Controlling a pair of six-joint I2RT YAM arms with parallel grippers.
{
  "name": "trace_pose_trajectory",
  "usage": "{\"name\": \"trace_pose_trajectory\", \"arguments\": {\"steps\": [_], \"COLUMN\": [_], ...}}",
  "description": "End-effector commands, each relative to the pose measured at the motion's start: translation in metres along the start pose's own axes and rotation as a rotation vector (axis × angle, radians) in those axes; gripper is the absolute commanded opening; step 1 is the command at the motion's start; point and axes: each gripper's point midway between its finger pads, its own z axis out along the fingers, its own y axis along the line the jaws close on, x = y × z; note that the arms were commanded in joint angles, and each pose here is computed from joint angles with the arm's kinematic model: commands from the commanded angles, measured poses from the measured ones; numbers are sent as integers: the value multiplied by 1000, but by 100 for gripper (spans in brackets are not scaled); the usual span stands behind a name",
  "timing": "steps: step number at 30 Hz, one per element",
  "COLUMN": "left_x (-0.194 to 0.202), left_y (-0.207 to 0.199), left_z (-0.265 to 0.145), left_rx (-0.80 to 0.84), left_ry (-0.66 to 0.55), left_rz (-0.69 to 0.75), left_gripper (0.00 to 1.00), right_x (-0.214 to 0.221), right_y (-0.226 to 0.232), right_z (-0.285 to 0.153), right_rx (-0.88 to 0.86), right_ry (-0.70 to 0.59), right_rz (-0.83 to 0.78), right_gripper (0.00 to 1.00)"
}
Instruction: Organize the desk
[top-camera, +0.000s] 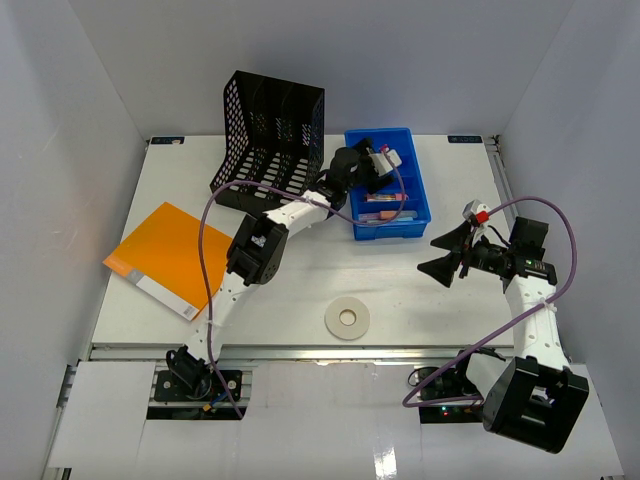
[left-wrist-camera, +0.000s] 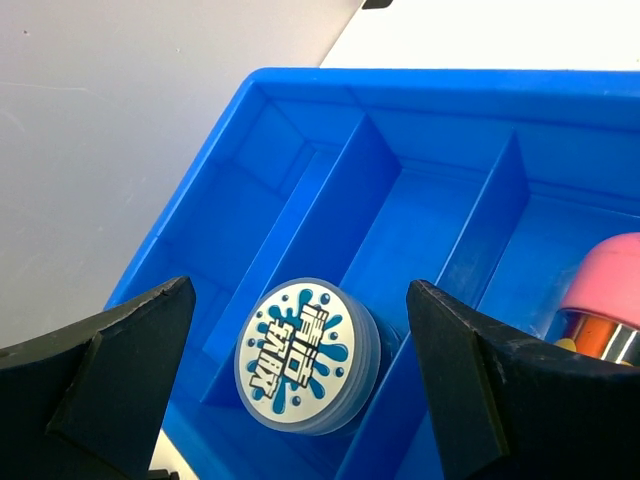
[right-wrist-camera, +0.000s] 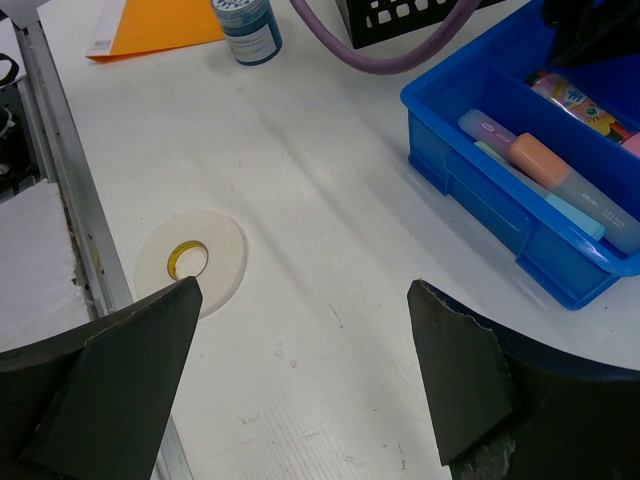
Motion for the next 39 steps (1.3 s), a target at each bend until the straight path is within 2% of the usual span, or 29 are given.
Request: {"name": "trace_pose_trajectory", "arguments": {"steps": [1, 5, 8, 10, 12, 13, 14, 16, 18, 21, 25, 28, 33, 37, 39], "left_x": [-145, -196, -221, -231, -236, -226, -223, -189, -190, -160, -105, -69, -8, 34, 38], "left_y": [69, 86, 93, 94, 90, 86, 82, 60, 55, 29, 14, 5, -16, -19, -13], "left_z": [-30, -52, -71, -86, -113, -123, -134, -162, -207, -272, -358, -404, -435, -434, -427], "left_rx": [-91, -88, -68, -51, -32, -45, -36, -36, -58, -82, -268, -413, -558, -658, -674], "left_ry": [-223, -306, -317, -307, -263, -200, -165, -8, 47, 125, 243, 309, 474, 601, 598], "left_rz": [-32, -130, -221, -283, -422, -539, -554, -709, -811, -898, -1041, -1125, -1187, -1197, -1192], "left_gripper": [98, 98, 98, 98, 98, 98, 98, 98, 98, 98, 98, 98, 97, 96, 97], "right_x": [-7, -7, -5, -5, -5, -4, -5, -4, -3, -1, 1, 3, 4, 6, 6], "right_y": [2, 1, 0, 0, 0, 0, -1, -3, -4, -9, -14, -17, -20, -22, -23], "right_z": [-2, -2, -2, -2, -2, -2, -2, -3, -3, -4, -4, -4, -3, -3, -3], "right_rx": [-8, -7, -2, -1, 1, 4, 8, 20, 30, 57, 82, 99, 110, 123, 125], "right_ry": [-18, -17, -13, -12, -10, -8, -7, 1, 7, 23, 29, 34, 30, 34, 35], "right_rz": [-29, -31, -33, -36, -34, -31, -35, -33, -28, -19, -5, 4, 17, 19, 18], "right_gripper": [90, 90, 90, 90, 90, 90, 90, 90, 90, 90, 90, 90, 90, 90, 90]}}
